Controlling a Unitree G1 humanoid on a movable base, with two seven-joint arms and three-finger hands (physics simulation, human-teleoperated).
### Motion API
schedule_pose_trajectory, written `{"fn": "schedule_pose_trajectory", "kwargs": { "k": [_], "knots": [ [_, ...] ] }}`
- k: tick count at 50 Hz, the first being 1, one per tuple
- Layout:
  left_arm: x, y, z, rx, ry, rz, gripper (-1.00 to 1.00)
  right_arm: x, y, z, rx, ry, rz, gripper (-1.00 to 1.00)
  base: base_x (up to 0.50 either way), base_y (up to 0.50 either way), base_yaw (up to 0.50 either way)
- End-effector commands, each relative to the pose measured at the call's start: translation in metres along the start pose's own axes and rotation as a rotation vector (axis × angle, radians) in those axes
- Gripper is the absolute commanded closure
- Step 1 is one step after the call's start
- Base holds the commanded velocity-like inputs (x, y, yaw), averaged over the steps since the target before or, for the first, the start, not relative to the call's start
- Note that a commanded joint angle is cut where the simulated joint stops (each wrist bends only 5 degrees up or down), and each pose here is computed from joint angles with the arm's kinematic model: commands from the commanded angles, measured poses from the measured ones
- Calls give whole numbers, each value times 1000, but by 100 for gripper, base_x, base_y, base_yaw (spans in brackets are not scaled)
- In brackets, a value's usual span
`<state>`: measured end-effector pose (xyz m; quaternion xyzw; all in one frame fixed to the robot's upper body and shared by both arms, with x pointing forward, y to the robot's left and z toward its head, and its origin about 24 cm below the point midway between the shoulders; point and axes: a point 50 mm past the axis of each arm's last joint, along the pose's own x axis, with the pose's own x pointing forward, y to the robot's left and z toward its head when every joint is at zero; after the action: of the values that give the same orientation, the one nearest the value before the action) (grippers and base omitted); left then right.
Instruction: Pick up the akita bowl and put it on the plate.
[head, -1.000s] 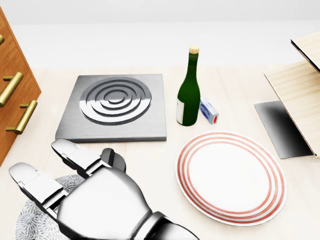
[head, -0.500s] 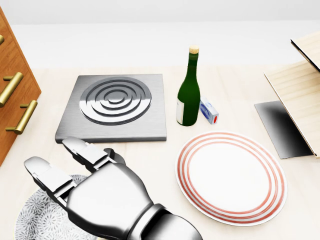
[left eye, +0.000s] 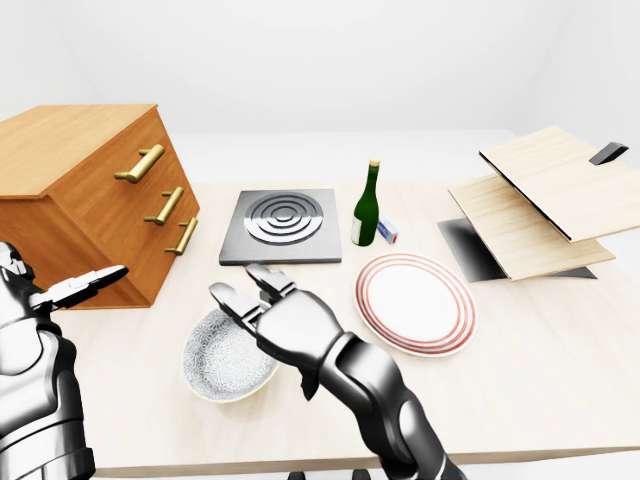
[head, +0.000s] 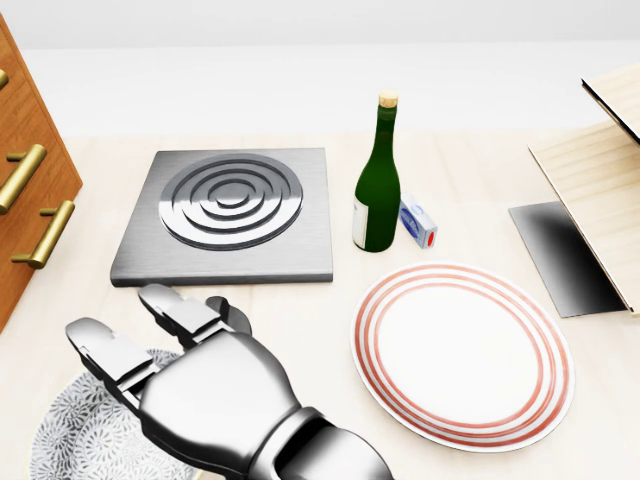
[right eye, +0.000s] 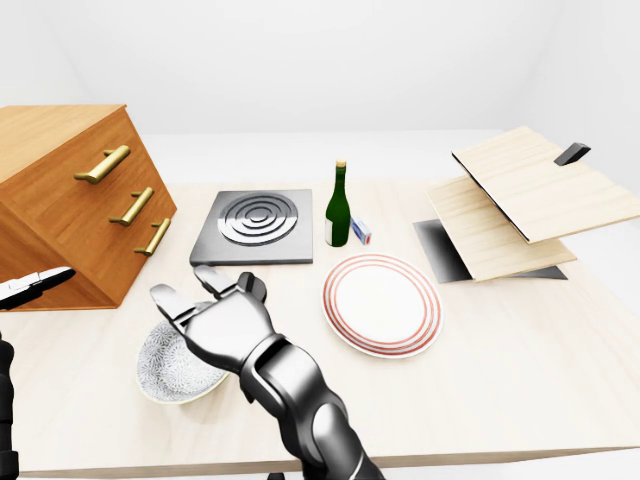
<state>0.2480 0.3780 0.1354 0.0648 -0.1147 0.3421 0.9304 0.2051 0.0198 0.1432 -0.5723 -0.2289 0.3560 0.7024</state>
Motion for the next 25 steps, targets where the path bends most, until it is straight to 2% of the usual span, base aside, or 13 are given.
{"fn": "schedule_pose_trajectory", "kwargs": {
  "k": [1, 25],
  "knots": [
    [0, 0, -1, 0, 0, -1, -100, 4, 12, -3, 24, 22, 52, -100, 0, 0, 0],
    [0, -1, 1, 0, 0, -5, -100, 14, 35, -7, 38, 41, 162, -100, 0, 0, 0]
  ]
}}
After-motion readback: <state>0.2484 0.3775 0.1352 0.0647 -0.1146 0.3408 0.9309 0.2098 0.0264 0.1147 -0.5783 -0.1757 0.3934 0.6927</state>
